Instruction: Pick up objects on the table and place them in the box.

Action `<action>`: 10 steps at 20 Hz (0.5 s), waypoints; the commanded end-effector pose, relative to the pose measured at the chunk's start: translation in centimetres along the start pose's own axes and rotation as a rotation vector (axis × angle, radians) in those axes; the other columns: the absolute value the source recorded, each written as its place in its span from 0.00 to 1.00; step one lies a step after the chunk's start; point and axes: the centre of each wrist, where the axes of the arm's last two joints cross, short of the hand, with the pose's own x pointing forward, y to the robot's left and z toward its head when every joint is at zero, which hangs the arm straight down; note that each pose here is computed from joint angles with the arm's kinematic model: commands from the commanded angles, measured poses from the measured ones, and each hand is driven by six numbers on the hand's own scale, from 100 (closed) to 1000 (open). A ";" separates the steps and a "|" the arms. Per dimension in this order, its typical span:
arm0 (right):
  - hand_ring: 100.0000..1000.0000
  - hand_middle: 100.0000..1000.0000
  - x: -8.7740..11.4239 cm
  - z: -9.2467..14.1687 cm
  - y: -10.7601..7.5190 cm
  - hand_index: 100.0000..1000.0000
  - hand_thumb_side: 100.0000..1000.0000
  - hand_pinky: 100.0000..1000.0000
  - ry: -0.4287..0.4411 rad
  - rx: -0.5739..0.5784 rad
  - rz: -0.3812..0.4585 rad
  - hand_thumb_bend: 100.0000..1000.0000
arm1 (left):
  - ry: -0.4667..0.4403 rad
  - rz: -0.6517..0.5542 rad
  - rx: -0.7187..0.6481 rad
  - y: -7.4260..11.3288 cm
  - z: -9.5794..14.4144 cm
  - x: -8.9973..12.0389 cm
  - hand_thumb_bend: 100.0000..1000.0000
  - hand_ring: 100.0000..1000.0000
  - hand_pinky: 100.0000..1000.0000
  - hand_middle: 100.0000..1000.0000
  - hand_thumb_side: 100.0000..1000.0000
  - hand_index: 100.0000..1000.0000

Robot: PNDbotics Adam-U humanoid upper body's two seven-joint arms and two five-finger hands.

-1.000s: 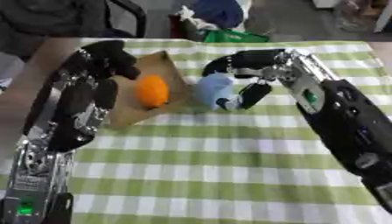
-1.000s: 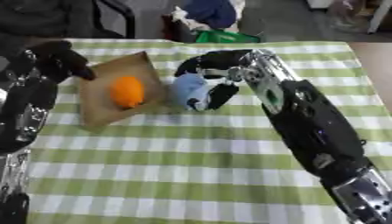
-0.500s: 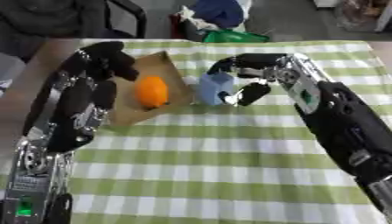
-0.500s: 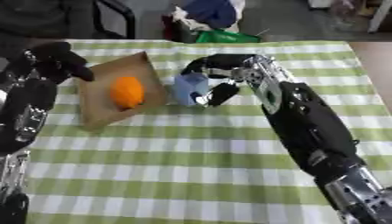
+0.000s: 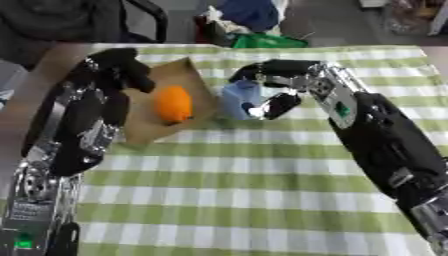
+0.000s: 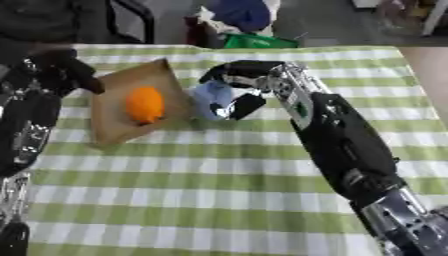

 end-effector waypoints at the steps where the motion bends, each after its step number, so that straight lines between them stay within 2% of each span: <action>1: 0.87 0.85 0.4 -0.1 -1.4 0.97 0.35 0.87 -0.011 -0.021 0.025 0.00 | -0.022 -0.012 -0.005 0.4 -0.4 0.5 0.15 0.60 0.61 0.61 0.51 0.82; 2: 0.85 0.81 0.4 -0.1 -1.2 0.95 0.25 0.86 -0.010 -0.021 0.028 0.00 | -0.022 -0.012 -0.004 0.4 -0.4 0.5 0.15 0.60 0.61 0.61 0.51 0.82; 5: 0.81 0.66 0.4 -0.2 -0.9 0.87 0.08 0.84 -0.006 -0.030 0.036 0.00 | -0.024 -0.013 -0.003 0.4 -0.4 0.5 0.15 0.60 0.61 0.61 0.51 0.82; 7: 0.79 0.60 0.4 -0.3 -0.8 0.82 0.04 0.83 -0.004 -0.040 0.041 0.00 | -0.024 -0.013 -0.002 0.4 -0.4 0.6 0.15 0.60 0.61 0.61 0.51 0.82; 8: 0.75 0.51 0.4 -0.3 -0.7 0.76 0.00 0.81 -0.002 -0.047 0.042 0.00 | -0.025 -0.013 -0.002 0.4 -0.5 0.6 0.15 0.60 0.61 0.61 0.51 0.82; 10: 0.70 0.43 0.3 -0.3 -0.5 0.68 0.00 0.79 0.000 -0.063 0.042 0.00 | -0.026 -0.014 -0.002 0.5 -0.5 0.6 0.15 0.60 0.61 0.61 0.51 0.82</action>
